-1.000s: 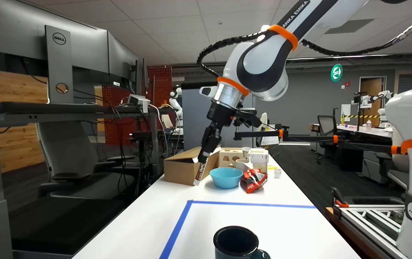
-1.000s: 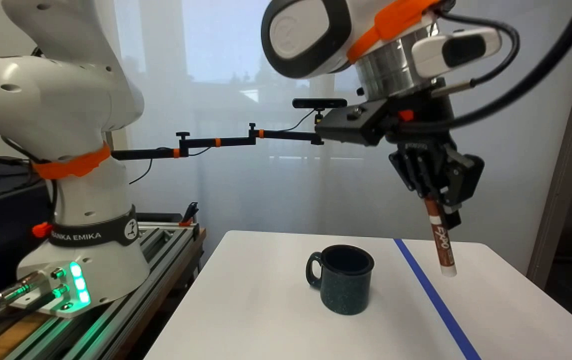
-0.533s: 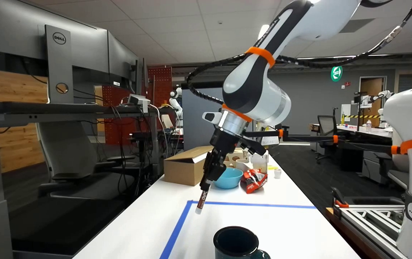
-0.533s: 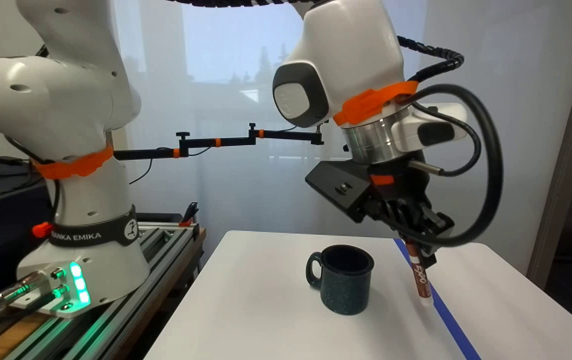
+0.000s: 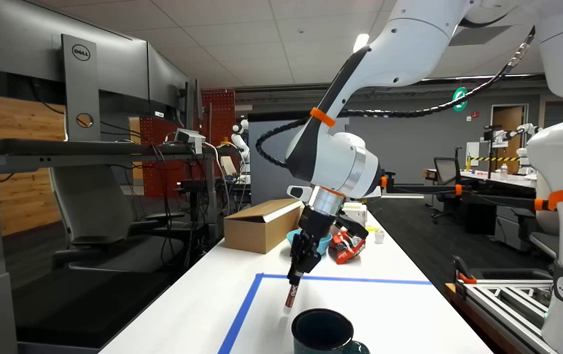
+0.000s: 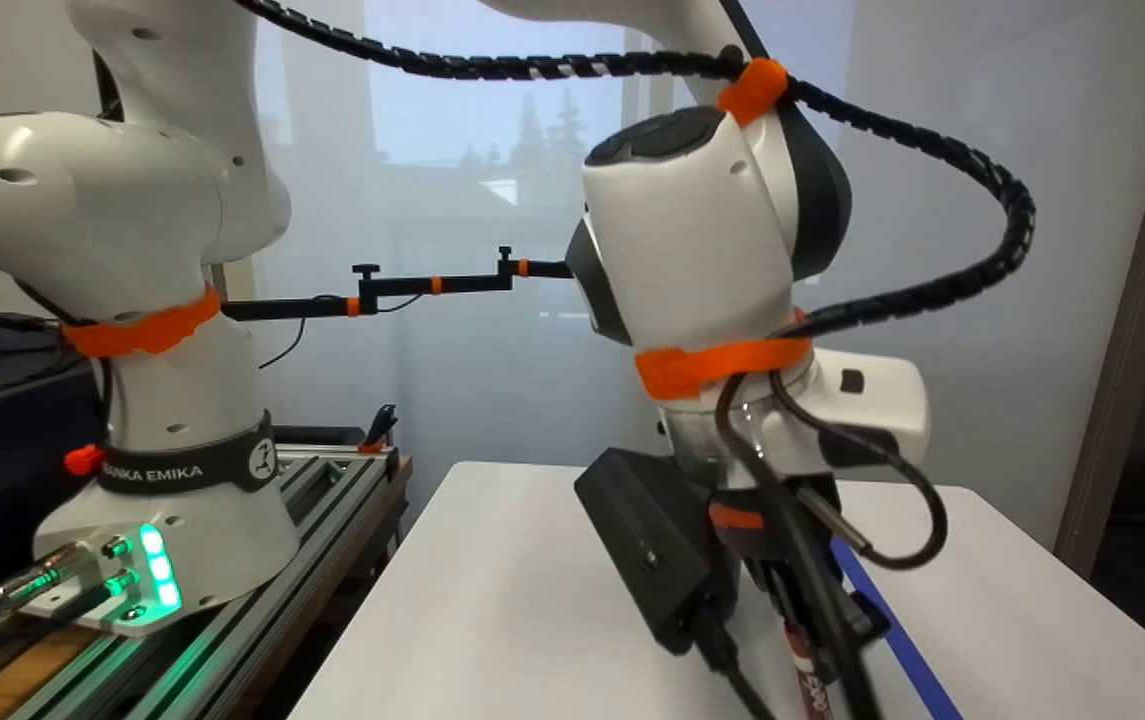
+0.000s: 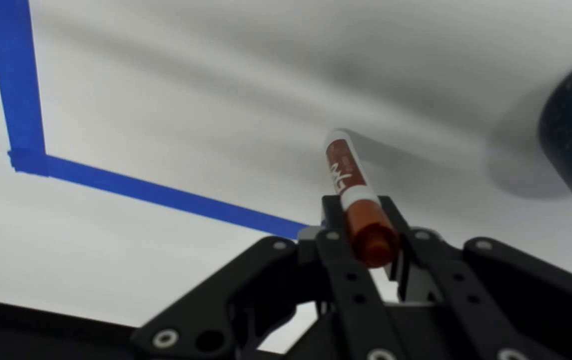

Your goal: Remove the marker from the mug cup and place it on the table

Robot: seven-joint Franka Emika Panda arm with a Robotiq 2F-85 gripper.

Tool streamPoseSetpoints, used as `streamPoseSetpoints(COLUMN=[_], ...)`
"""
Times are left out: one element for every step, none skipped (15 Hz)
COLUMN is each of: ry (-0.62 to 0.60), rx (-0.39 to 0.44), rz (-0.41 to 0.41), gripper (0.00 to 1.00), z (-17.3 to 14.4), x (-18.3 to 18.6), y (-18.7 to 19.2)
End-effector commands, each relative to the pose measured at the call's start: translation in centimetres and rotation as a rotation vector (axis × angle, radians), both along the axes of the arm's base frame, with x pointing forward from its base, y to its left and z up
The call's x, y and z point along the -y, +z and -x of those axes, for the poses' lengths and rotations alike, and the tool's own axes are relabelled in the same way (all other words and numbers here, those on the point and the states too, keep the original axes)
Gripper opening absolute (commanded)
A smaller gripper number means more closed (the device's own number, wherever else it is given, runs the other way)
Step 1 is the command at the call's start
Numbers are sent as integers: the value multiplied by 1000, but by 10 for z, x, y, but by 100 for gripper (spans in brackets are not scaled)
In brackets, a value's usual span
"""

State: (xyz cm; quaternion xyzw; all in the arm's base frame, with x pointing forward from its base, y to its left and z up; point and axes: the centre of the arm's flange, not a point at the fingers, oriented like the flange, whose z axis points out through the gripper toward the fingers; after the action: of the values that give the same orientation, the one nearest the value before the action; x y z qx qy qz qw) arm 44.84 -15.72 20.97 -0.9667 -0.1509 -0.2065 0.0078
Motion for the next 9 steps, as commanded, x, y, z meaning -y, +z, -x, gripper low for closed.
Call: streamPoseSetpoints(ry=[16,19,23,27,29,31,33,33,31], rx=[-19,-7,-7,-7,-13,-23,-32,-41,-52], rz=[-4,-1,-2,-1,-1,4,5,12,12], gripper=[5,5,5,5,5,5,5,5,5], z=[2,-1,-1,0,2,5,8,11,14], x=[21,24,26,27,28,29,29,29,29], y=[-58,-55,-56,-56,-55,-55,-55,-55,-55])
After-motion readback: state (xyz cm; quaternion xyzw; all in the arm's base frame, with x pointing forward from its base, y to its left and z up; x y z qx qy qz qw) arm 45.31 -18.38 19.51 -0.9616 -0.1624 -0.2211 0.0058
